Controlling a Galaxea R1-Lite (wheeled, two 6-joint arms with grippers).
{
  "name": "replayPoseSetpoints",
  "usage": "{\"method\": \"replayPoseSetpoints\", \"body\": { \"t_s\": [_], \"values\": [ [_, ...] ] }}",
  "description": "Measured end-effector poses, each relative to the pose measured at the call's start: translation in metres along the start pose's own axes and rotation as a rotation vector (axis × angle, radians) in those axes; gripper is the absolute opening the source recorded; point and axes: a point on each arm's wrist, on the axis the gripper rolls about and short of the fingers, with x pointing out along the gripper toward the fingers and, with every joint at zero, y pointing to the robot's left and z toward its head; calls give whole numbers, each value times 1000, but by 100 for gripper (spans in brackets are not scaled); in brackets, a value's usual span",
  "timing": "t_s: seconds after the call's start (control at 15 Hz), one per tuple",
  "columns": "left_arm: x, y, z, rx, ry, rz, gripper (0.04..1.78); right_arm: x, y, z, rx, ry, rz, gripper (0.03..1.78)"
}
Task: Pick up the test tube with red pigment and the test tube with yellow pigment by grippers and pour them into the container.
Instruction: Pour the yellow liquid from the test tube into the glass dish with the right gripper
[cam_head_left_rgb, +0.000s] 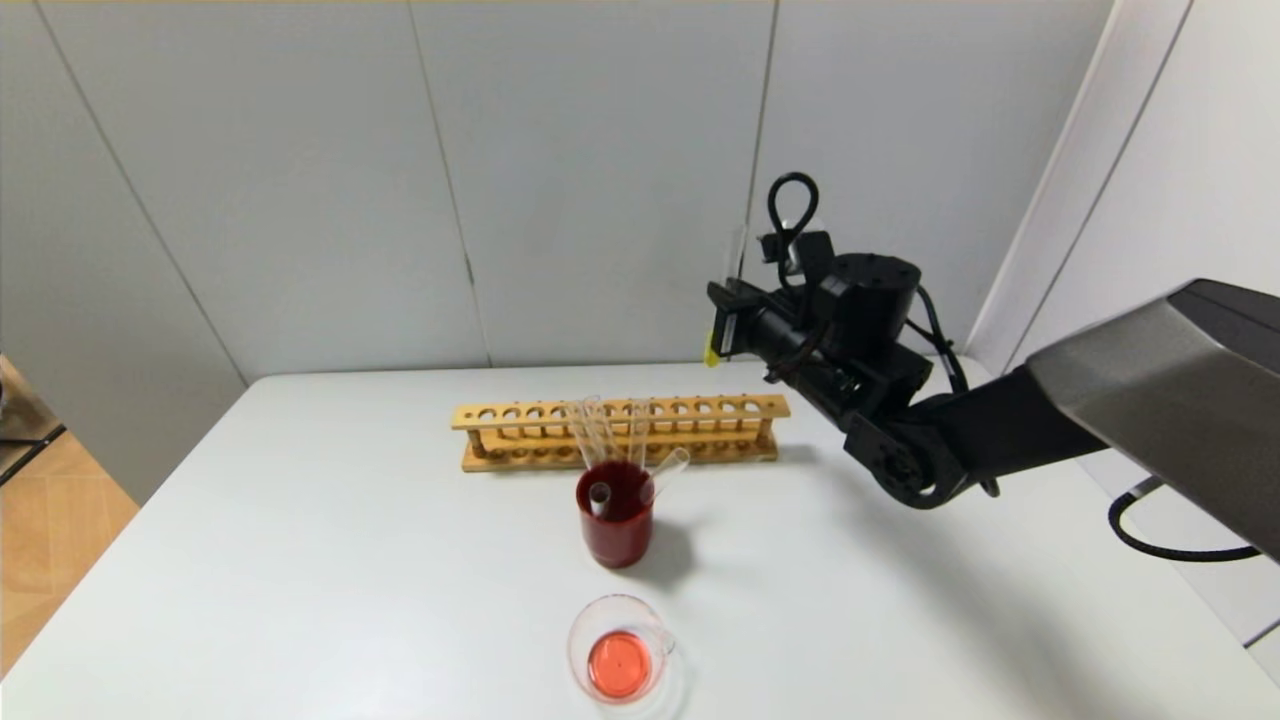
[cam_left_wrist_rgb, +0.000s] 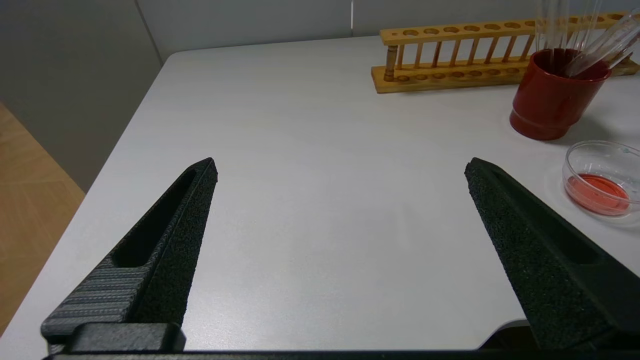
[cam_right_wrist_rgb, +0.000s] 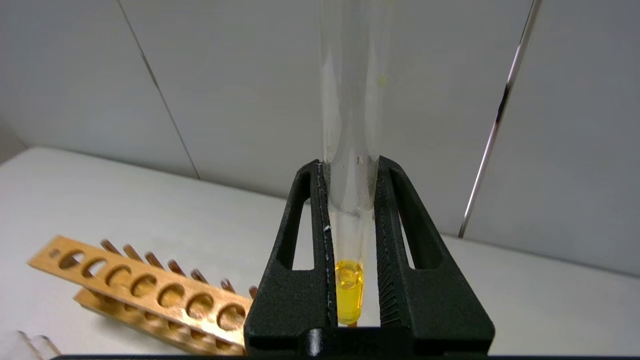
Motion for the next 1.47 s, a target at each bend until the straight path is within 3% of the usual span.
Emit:
{"method": "replayPoseSetpoints", "body": {
  "t_s": [0.2,0.4,0.6,0.8,1.13,1.47],
  "values": [
    [0,0,0,0,0,0,175,-13,0,30,-35,-48,0,32],
    [0,0,0,0,0,0,175,-39,-1,68,-103,-106,-4,32],
    [0,0,0,0,1,0,175,-78,4,86,-196,-112,11,32],
    [0,0,0,0,0,0,175,-120,14,75,-277,-48,63,32],
    [0,0,0,0,0,0,175,-186,38,30,-340,120,216,32],
    [0,0,0,0,0,0,175,-218,49,-13,-433,258,331,32]
  ]
}}
